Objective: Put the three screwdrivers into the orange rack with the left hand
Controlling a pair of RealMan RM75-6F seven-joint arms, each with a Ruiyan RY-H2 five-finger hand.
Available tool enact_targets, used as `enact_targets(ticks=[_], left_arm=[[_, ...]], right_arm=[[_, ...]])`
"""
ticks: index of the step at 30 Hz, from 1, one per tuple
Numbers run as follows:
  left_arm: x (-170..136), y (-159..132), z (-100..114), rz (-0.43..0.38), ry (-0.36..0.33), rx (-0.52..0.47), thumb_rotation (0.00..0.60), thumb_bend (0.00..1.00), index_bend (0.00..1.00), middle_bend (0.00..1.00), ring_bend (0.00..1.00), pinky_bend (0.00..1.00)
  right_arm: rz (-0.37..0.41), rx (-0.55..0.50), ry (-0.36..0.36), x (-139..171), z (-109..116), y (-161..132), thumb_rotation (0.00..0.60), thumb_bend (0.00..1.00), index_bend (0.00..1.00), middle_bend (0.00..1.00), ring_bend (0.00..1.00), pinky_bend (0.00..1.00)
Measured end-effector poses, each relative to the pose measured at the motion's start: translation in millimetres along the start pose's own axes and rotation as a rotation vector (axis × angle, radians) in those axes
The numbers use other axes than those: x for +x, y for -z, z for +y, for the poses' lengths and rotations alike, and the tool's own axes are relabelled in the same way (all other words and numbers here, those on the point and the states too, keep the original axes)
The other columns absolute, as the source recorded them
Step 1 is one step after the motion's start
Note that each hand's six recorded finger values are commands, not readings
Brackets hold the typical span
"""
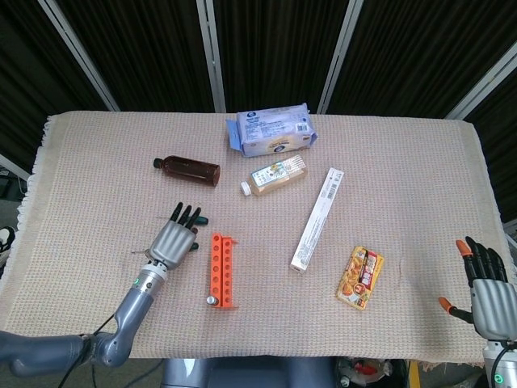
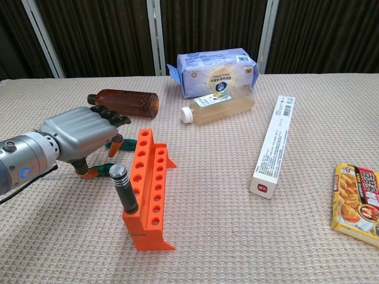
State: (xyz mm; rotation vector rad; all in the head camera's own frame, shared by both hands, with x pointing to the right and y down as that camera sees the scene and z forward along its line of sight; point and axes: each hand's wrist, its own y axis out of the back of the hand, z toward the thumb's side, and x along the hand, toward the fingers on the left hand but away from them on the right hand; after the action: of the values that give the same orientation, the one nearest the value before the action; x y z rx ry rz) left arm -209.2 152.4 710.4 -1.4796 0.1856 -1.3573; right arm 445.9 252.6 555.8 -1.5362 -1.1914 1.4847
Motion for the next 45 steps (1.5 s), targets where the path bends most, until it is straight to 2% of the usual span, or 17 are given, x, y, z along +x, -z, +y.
enact_targets(ticks=[7, 17, 25, 30, 35, 40, 45], left_arm=[[4.2, -8.9, -5.4, -0.001, 0.009, 0.015, 0.6, 0.24, 0.44, 0.0, 0.0, 0.0], [4.0, -14.7, -9.1, -0.005, -0.001, -0.014, 0.6, 0.24, 0.46, 0.0, 0.0, 0.0], [3.3, -17.5, -4.5, -0.015, -0.025, -0.022, 0.6, 0.26, 0.58, 0.0, 0.0, 0.0], [0.3, -18.1, -4.0, -0.023, -0.04, -0.021, 0.6, 0.32, 0.66, 0.0, 0.0, 0.0], [-4.1, -15.7, -0.3, -0.026, -0.061, -0.038, 0.6, 0.34, 0.68, 0.01, 0.0, 0.0], [-14.8, -6.8, 10.2, -0.02, -0.103, -0.105, 0.6, 0.38, 0.69, 0.04, 0.0, 0.0], [-35.3, 9.3, 28.2, -0.016, -0.172, -0.277, 0.6, 0.41, 0.7, 0.06, 0.0, 0.0]], right_arm=[[-0.008, -0.001, 0.0, 1.3, 0.2, 2.7, 0.6, 0.0, 0.0, 0.0, 0.0, 0.0], [-0.012, -0.001, -0.003, 1.9, -0.4, 3.6, 0.6, 0.0, 0.0, 0.0, 0.0, 0.0], [-0.016, 0.0, -0.006, 1.9, -1.4, 4.5, 0.6, 0.0, 0.0, 0.0, 0.0, 0.0], [-0.014, 0.0, -0.007, 1.2, -1.5, 4.1, 0.6, 0.0, 0.0, 0.0, 0.0, 0.0], [-0.01, -0.001, -0.008, 0.9, -1.9, 3.6, 0.6, 0.0, 0.0, 0.0, 0.0, 0.0], [-0.005, -0.002, -0.005, 1.0, -0.9, 3.0, 0.6, 0.0, 0.0, 0.0, 0.0, 0.0], [0.001, -0.002, -0.005, 1.0, -1.1, 1.8, 0.6, 0.0, 0.0, 0.0, 0.0, 0.0]])
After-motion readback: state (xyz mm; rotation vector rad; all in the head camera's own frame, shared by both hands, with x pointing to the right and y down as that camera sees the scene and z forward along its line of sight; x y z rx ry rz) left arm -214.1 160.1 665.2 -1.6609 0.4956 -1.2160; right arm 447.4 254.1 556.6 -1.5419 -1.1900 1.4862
